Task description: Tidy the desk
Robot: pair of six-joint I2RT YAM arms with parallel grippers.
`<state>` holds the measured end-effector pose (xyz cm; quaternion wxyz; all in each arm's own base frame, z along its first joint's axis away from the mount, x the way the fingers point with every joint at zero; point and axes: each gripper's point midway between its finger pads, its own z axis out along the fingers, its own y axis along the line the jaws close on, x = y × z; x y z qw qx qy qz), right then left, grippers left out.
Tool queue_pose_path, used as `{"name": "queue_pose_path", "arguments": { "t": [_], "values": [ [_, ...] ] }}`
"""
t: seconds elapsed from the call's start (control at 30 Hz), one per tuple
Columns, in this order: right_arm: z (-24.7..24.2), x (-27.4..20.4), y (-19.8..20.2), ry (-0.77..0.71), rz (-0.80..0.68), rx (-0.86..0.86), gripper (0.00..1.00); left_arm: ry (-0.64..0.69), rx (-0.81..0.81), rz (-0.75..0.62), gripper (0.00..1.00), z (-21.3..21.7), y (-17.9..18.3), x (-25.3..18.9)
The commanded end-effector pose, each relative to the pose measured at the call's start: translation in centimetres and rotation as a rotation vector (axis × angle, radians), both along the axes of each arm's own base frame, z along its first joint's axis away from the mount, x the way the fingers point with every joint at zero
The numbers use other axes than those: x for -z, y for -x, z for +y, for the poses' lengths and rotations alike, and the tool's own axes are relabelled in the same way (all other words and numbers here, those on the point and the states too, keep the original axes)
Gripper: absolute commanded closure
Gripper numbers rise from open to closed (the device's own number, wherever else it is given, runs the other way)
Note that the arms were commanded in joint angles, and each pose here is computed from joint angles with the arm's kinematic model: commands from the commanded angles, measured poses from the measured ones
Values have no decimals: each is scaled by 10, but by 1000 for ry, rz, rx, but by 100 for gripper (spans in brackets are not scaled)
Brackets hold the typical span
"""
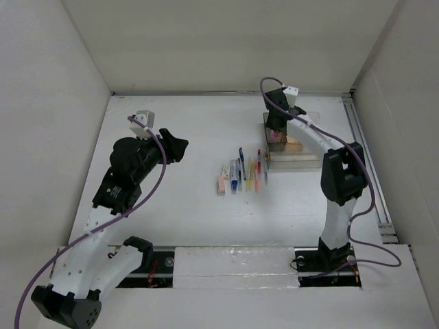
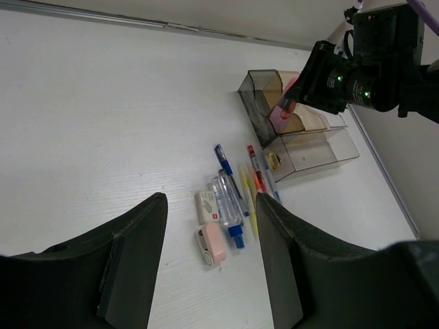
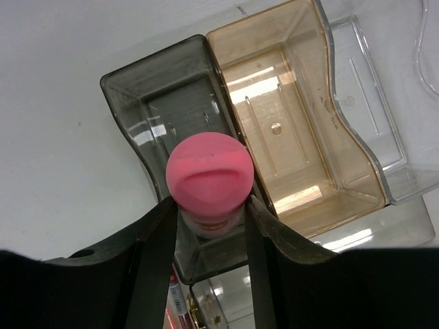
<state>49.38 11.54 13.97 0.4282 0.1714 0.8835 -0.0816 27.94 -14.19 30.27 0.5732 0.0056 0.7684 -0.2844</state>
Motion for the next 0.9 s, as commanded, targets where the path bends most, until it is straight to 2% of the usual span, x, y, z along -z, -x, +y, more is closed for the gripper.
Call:
{"name": "queue_pose_path", "arguments": {
  "t": [0.0, 0.03, 0.07, 0.1, 0.33, 0.43, 0.5, 0.53, 0.57, 0.67, 0.83, 0.87],
  "values": [
    [7, -34, -16, 15, -74, -6, 54, -1, -8, -39, 50, 2, -5, -9],
    [9, -39, -20, 10, -90, -8, 45, -2, -9, -38, 50, 2, -6, -9],
    [9, -38, -23, 13, -94, -7, 29, -3, -9, -35, 50, 1, -6, -8],
    [11, -39, -26, 8, -107, -7, 24, -3, -8, -33, 50, 1, -6, -8],
    [25, -53, -55, -83, -213, -11, 23, -8, -15, -29, 50, 2, -7, -5],
    [25, -59, -55, -113, -247, 5, 35, -9, -18, -29, 50, 3, -8, -6],
    [26, -51, -48, -136, -244, 2, 50, -9, -21, -29, 50, 3, -8, -6],
    [28, -66, -46, -166, -283, -4, 57, -9, -23, -31, 50, 3, -8, -6],
    [33, -67, -43, -202, -284, -25, 75, -10, -23, -28, 50, 3, -8, -5],
    [57, -71, -22, -307, -292, -118, 100, -8, -17, -25, 50, 2, -9, -5],
    [106, -53, 25, -448, -256, -236, 100, -7, -17, -25, 50, 2, -8, -5],
    [122, -39, 46, -452, -215, -277, 100, -6, -17, -21, 50, 2, -8, -4]
  ]
}}
